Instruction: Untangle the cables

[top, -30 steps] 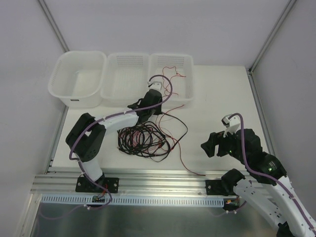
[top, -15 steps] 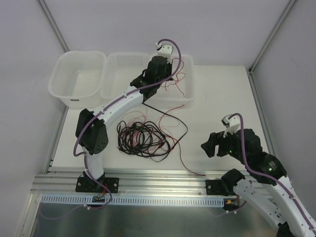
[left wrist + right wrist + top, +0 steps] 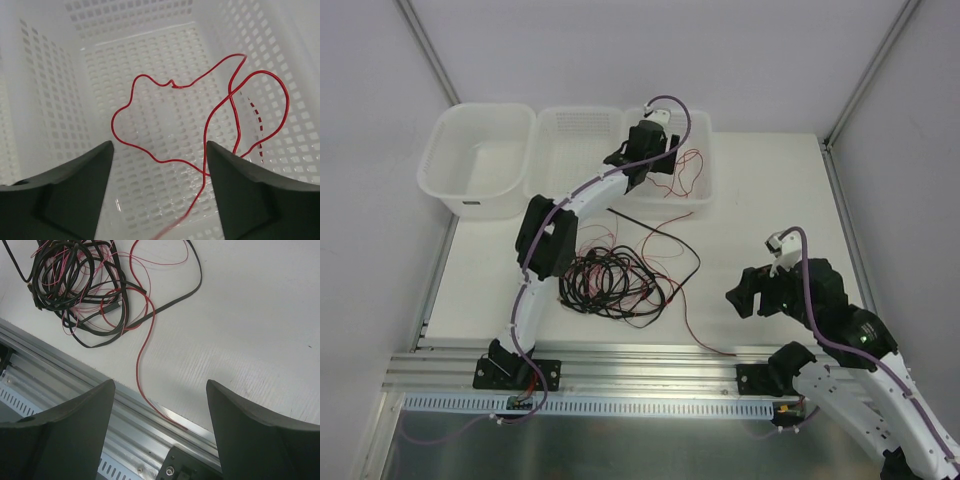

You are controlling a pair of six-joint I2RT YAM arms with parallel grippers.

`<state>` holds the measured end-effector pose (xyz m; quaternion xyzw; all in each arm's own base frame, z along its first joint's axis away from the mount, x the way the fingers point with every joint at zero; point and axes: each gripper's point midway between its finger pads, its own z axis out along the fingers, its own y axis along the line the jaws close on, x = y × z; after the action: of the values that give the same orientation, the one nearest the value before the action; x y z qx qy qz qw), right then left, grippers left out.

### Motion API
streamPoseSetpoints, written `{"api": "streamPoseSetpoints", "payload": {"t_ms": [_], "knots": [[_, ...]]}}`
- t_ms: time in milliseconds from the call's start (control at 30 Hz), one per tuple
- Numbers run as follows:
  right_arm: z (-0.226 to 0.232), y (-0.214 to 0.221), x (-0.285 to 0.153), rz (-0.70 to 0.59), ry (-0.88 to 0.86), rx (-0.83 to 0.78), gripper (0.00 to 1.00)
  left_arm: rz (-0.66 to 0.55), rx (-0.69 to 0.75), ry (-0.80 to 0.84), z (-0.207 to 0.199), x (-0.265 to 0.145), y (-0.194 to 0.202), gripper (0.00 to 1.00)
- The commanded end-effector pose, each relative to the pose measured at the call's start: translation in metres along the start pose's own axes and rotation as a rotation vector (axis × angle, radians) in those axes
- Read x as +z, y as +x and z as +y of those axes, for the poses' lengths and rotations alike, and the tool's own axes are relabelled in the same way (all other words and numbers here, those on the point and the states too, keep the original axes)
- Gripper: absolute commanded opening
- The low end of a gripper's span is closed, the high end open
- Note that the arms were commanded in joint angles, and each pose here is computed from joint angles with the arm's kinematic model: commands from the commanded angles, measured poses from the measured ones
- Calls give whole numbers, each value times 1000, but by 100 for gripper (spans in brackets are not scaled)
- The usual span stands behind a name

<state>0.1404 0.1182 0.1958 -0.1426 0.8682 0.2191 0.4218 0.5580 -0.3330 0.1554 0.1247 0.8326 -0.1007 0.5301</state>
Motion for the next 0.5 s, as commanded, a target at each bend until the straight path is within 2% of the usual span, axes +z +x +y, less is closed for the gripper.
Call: {"api": "streamPoseSetpoints", "payload": {"t_ms": [0,100,233,267,333,367,433,467], "knots": [[1,1,4,10,-8,-2,78,-72,-49,57,-3,-21,-43,80],[2,2,7,17,-10,0,78,-131,-78,86,-6,-51,-78,99],[4,3,11,29,-18,11,78,-202,-122,143,-12,-98,-117,99],[5,4,13,46,-22,13,78,-244,-135,164,-15,-123,-137,99],[5,8,15,71,-23,14,78,-246,-142,180,-17,-142,-138,99],[6,11,18,94,-22,14,78,-280,-146,202,-20,-168,-152,99],[7,14,22,119,-30,15,75,-255,-149,210,-21,-184,-137,99],[8,18,26,143,-35,14,75,-272,-159,227,-21,-208,-143,99]]}}
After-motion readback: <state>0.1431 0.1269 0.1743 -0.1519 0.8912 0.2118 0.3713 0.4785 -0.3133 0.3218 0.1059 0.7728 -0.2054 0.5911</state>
